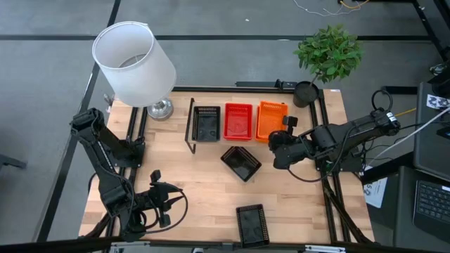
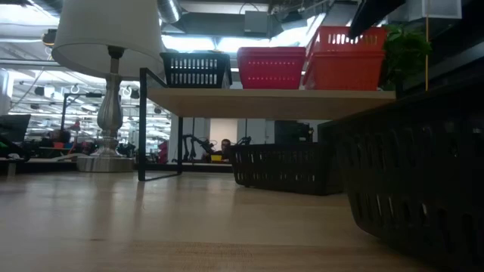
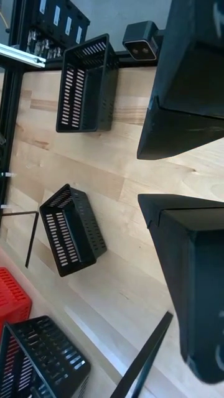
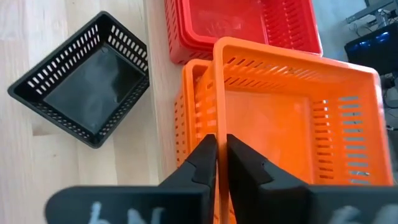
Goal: Stack baskets on shelf by color
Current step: Stack the orange bin on top of the orange bin on the shelf, then stack the top black bin on top of the black bin on the shelf
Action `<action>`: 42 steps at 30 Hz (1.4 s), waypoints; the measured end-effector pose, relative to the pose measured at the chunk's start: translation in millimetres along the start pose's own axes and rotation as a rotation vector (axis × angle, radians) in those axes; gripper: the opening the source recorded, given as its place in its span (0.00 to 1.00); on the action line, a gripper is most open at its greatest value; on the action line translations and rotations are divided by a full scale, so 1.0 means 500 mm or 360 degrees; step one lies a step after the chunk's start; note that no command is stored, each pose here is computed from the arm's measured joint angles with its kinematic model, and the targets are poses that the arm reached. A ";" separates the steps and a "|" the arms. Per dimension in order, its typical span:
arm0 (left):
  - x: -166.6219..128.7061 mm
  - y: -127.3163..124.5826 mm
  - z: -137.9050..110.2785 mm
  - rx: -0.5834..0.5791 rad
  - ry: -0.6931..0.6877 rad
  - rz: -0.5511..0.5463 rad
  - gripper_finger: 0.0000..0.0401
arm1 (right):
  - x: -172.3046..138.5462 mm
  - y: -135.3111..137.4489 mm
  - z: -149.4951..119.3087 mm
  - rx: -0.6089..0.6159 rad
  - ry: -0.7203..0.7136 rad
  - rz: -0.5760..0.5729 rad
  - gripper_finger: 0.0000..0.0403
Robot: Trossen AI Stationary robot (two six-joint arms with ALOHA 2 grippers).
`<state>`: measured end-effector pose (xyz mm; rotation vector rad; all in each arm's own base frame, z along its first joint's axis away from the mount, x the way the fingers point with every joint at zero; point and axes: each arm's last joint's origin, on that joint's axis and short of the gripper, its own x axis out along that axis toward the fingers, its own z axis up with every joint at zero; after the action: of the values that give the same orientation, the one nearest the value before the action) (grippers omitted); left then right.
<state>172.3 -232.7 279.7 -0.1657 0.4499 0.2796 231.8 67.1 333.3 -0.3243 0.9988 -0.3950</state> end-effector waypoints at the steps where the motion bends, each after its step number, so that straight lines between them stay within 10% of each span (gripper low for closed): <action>1: 0.000 0.000 0.000 0.0000 0.0000 0.0000 0.23 | 0.000 -0.001 0.000 0.0001 0.0002 -0.0001 0.09; 16: 0.000 0.000 0.000 0.0000 0.0000 0.0000 0.23 | -0.033 -0.019 0.025 0.0081 -0.0083 0.0070 0.35; 23: 0.000 0.000 0.000 0.0000 0.0000 0.0000 0.23 | -0.110 -0.021 0.063 0.0365 -0.0160 0.0779 0.37; 35: 0.000 0.000 0.000 -0.0001 0.0000 -0.0001 0.23 | -0.059 0.117 -0.009 0.0557 0.0066 0.0909 0.37; 42: 0.000 0.000 0.000 -0.0001 0.0000 0.0000 0.23 | 0.034 0.215 -0.045 0.0732 -0.0261 0.1047 0.37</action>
<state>172.3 -232.7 279.7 -0.1661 0.4499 0.2794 239.0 152.3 262.2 0.3811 0.7721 0.0112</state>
